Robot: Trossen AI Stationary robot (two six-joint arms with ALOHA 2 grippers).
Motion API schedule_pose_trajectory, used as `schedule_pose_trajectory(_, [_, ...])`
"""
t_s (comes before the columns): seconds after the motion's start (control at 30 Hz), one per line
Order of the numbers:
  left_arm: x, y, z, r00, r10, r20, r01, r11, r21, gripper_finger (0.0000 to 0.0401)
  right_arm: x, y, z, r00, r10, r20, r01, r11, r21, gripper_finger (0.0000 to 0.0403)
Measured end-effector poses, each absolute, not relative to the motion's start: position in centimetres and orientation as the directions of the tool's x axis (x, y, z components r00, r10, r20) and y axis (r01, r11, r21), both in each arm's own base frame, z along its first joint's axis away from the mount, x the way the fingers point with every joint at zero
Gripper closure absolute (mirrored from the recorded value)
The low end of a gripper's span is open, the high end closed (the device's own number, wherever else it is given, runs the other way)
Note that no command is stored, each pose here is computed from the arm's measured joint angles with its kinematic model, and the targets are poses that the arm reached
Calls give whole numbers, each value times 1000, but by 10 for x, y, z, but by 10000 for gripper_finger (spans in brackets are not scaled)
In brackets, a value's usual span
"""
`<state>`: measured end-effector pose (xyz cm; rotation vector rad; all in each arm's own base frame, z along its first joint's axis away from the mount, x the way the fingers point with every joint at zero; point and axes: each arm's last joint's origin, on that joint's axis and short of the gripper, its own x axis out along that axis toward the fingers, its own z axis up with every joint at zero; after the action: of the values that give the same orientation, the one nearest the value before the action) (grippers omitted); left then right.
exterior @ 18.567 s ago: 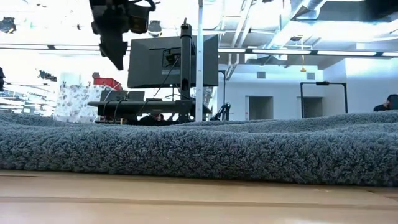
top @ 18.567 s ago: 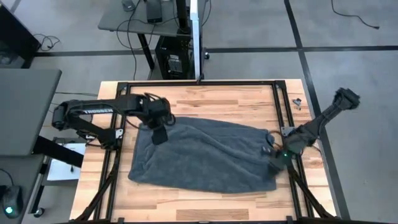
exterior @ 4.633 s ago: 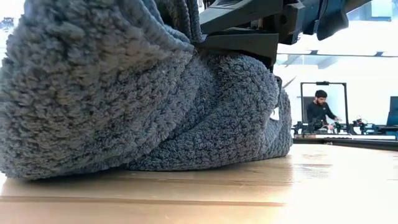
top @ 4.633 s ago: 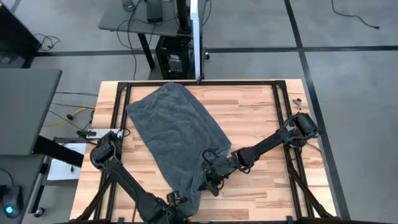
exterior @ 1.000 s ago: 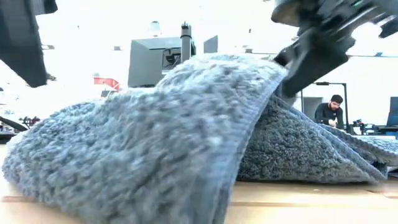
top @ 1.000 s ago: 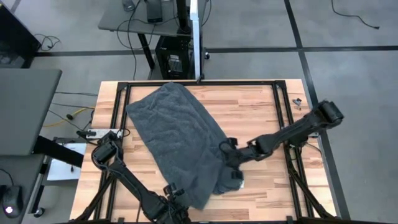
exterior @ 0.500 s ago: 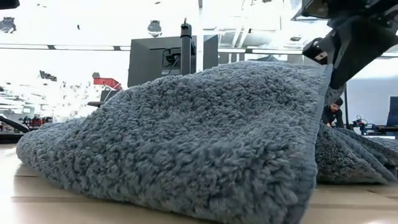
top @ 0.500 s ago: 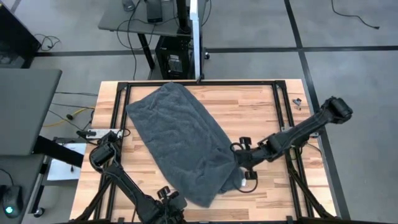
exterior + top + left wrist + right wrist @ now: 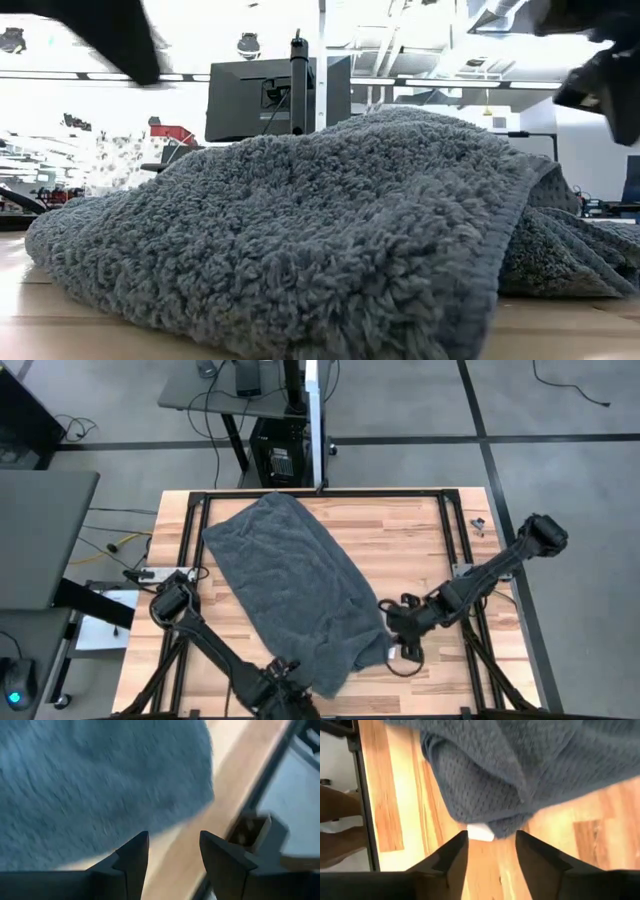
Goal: Roll towel
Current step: Fold the black towel
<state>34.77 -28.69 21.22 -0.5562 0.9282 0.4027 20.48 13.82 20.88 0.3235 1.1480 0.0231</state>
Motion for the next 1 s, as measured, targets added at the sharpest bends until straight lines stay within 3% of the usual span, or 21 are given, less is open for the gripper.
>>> schedule_pose_trajectory(0.2, [373, -272, 211, 656, 102, -748, -537, 759, -368, 239, 206, 133, 192, 499, 26, -866, 211, 966, 151, 224])
schedule_pose_trajectory(0.37, [378, -266, 188, 695, 80, -715, -539, 716, -444, 239, 207, 133, 177, 562, 75, -824, 211, 950, 231, 230])
schedule_pose_trajectory(0.7, [332, -293, 138, 605, -92, -791, -605, 593, -531, 239, 190, 127, 143, 581, 101, -808, 222, 935, 276, 239])
schedule_pose_trajectory(0.87, [296, -322, 131, 494, -253, -832, -609, 582, -539, 240, 187, 127, 140, 558, 107, -823, 235, 931, 281, 239])
schedule_pose_trajectory(1.0, [285, -335, 142, 471, -305, -828, -592, 586, -552, 240, 191, 132, 146, 582, 156, -798, 200, 924, 326, 239])
